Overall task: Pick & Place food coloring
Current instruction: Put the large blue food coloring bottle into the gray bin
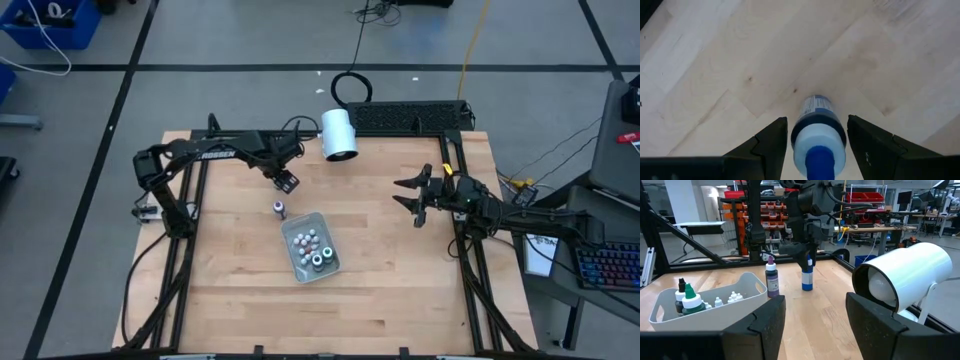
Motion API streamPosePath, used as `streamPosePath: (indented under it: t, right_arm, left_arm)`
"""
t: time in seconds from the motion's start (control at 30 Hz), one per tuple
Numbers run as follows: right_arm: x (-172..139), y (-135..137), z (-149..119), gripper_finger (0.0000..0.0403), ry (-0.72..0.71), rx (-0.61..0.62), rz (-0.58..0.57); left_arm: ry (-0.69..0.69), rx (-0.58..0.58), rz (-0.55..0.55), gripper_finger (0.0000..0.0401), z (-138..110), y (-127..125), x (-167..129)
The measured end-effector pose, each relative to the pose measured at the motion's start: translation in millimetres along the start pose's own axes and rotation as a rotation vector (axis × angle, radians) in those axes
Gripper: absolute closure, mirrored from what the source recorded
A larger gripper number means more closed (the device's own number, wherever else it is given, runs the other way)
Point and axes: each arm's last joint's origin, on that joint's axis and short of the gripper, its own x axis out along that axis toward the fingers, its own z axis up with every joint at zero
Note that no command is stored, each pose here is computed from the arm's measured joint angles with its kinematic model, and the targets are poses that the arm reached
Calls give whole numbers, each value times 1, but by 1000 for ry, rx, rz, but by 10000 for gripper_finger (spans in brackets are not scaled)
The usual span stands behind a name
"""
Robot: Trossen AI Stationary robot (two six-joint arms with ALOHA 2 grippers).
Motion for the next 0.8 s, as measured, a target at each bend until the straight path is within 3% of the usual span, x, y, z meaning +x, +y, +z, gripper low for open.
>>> streamPosePath:
  t: [0.8]
  right_arm:
    - [0,0,0,206,0,0,0]
  left_arm:
    - [19,14,-3,194,-5,2,-8]
